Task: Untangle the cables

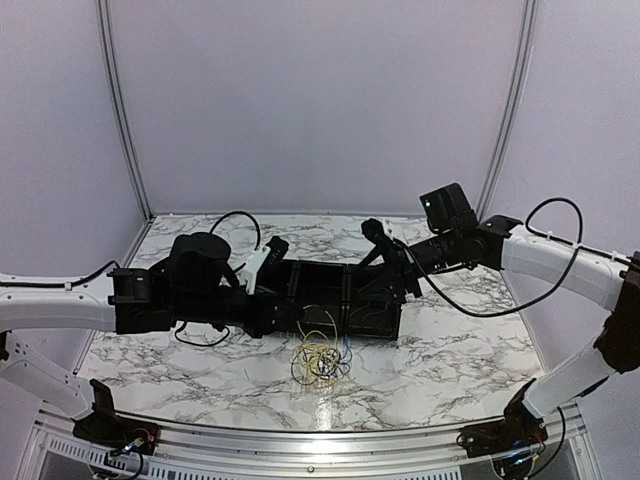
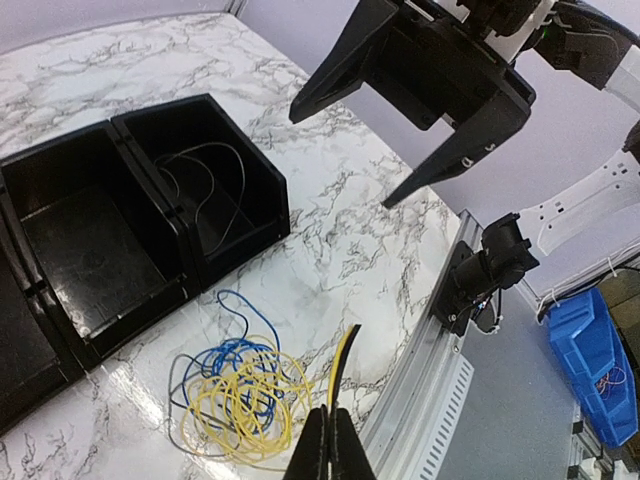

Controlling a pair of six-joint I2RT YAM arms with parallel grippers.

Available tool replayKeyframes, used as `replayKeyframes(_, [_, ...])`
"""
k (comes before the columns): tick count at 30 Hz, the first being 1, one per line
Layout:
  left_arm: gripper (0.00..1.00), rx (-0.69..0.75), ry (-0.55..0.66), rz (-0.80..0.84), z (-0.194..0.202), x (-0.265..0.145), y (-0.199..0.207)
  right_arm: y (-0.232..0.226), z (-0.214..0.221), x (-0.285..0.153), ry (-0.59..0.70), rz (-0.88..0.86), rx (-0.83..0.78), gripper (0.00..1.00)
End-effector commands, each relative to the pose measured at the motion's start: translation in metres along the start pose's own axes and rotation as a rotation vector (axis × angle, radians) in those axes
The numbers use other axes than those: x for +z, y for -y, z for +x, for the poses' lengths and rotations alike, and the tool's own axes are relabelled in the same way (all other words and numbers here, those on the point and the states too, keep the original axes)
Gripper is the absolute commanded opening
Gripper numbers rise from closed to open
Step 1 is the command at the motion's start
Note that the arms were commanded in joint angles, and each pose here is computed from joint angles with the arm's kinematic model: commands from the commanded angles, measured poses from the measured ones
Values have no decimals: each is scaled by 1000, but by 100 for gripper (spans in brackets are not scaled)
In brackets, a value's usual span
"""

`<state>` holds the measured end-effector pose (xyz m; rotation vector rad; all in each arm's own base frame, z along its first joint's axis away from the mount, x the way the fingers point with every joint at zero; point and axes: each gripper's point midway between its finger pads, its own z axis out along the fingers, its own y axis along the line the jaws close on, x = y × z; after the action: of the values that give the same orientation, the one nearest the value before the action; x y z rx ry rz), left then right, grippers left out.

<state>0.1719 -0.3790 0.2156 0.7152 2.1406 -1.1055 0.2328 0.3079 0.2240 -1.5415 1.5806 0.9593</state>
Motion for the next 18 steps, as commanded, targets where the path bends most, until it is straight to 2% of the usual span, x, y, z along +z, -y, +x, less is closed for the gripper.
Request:
replayKeyframes(1, [0, 57, 79, 6, -11, -10, 2, -16, -42, 18, 30, -92, 16, 66])
replayKeyframes(4, [0, 57, 108, 12, -16, -13, 4, -24, -57, 34, 39, -154, 28, 70])
replayKeyframes(9, [0, 53, 145, 22, -22, -18, 6, -44, -54, 63, 1, -234, 51, 70])
replayKeyframes(14, [0, 56, 186, 25, -28, -23, 7, -46, -46, 76, -29, -241, 77, 65])
replayKeyframes(15, [0, 57, 190, 25, -29, -23, 7, -45, -44, 78, -34, -240, 81, 59])
replayKeyframes(16, [0, 57, 191, 20, -28, -22, 6, -44, -43, 78, -38, -240, 87, 48])
replayKeyframes(17, [0, 56, 189, 15, -27, -21, 4, -44, -45, 78, -35, -237, 90, 31])
replayKeyframes(18, [5, 56, 189, 10, -26, -20, 3, -44, -48, 77, -28, -235, 88, 13])
